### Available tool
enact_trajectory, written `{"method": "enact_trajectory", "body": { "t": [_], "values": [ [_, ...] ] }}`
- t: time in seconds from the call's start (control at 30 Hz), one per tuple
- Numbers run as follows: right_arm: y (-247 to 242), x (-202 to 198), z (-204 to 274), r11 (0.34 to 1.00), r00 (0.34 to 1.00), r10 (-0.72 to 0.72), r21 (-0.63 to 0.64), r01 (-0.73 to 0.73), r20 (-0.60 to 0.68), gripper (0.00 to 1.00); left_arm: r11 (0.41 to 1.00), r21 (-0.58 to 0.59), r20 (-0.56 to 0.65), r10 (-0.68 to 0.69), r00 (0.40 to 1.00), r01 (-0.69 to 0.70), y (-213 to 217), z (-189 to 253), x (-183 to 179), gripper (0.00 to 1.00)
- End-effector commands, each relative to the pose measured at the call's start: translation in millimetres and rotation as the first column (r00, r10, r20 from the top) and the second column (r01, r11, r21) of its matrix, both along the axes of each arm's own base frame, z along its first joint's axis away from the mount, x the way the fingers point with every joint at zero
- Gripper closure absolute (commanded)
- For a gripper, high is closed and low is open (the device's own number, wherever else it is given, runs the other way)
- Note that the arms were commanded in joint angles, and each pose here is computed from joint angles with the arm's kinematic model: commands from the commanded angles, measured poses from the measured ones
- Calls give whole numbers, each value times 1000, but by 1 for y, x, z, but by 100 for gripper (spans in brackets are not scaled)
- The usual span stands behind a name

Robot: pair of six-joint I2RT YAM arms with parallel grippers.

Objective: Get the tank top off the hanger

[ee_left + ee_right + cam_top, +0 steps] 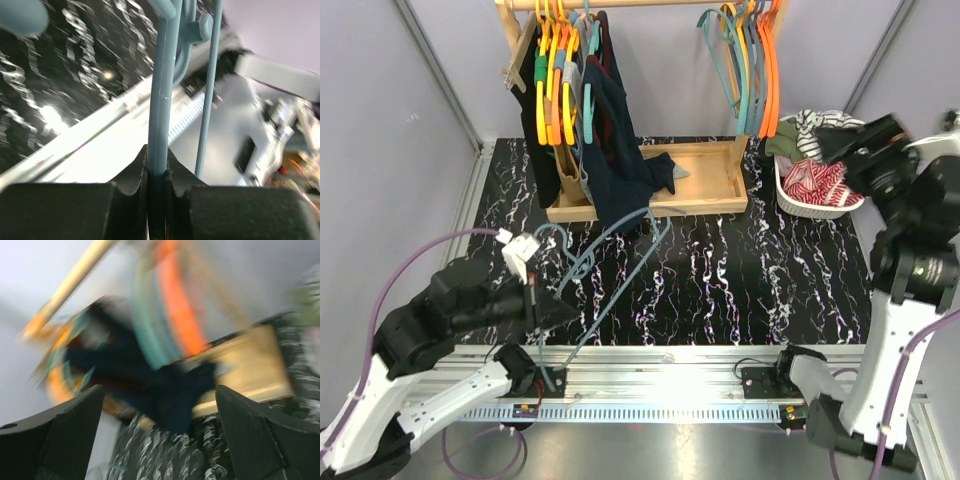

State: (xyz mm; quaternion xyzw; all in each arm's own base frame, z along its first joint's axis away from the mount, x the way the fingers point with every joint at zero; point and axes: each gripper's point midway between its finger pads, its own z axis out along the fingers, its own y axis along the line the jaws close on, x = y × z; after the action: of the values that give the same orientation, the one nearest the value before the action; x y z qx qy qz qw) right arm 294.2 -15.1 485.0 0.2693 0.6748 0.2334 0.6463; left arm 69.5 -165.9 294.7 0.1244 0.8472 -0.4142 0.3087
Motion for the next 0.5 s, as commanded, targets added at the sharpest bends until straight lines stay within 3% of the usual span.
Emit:
{"method": "enact_trajectory", "body": {
  "t": [0.0, 0.1, 0.13, 0.2, 0.37, 0.47],
  "values": [
    [120, -39, 23, 749, 734, 660, -66, -659, 158, 0, 980, -117, -19, -162, 987, 159, -4, 16, -39, 100],
    [170, -90, 26, 444, 430, 889, -67, -893, 160, 0, 971, -139, -39, -201, 979, 193, 3, 14, -56, 100],
    [181, -104, 25, 383, 369, 917, -77, -921, 149, 0, 967, -148, -43, -215, 976, 206, 3, 14, -60, 100],
    [188, -122, 11, 332, 323, 941, -88, -939, 100, 0, 951, -173, -57, -268, 962, 255, 2, 15, -71, 100],
    [214, -165, -37, 104, 104, 995, 47, -993, -2, 0, 922, -175, -79, -364, 928, 347, -2, 13, -82, 100],
    [222, -183, -60, 24, 19, 999, 111, -994, -44, 0, 907, -163, -80, -406, 911, 390, -6, 12, -83, 100]
  ]
}}
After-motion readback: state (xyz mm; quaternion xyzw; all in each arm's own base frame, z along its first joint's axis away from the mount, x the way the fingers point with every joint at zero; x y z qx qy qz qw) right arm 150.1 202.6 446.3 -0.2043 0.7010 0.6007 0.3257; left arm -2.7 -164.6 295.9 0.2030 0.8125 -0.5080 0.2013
